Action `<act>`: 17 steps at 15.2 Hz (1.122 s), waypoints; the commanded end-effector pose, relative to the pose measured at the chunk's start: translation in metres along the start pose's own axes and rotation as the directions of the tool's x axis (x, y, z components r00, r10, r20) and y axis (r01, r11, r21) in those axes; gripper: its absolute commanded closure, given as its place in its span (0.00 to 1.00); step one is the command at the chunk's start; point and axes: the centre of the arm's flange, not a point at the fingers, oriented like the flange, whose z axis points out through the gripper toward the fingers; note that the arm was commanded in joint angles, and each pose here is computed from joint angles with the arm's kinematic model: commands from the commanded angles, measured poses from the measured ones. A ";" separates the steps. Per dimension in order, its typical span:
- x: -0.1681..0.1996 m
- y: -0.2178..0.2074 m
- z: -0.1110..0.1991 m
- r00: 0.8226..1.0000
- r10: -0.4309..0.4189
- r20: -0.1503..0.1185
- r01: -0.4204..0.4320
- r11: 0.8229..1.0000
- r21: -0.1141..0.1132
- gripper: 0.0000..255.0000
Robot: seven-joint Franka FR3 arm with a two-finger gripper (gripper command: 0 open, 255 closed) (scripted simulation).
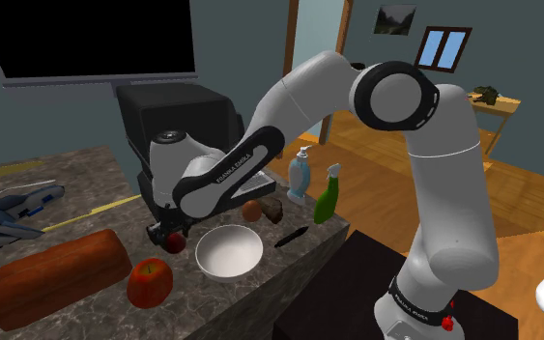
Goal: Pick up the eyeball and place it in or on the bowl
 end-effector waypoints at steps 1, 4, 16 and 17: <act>0.002 0.000 -0.010 1.000 0.000 0.000 0.000 1.000 0.000 1.00; 0.004 -0.001 -0.026 1.000 0.000 0.000 0.000 1.000 0.000 1.00; 0.013 -0.002 -0.088 1.000 0.000 0.000 0.000 1.000 0.000 1.00; 0.014 -0.002 -0.094 1.000 0.000 0.000 0.000 1.000 0.000 1.00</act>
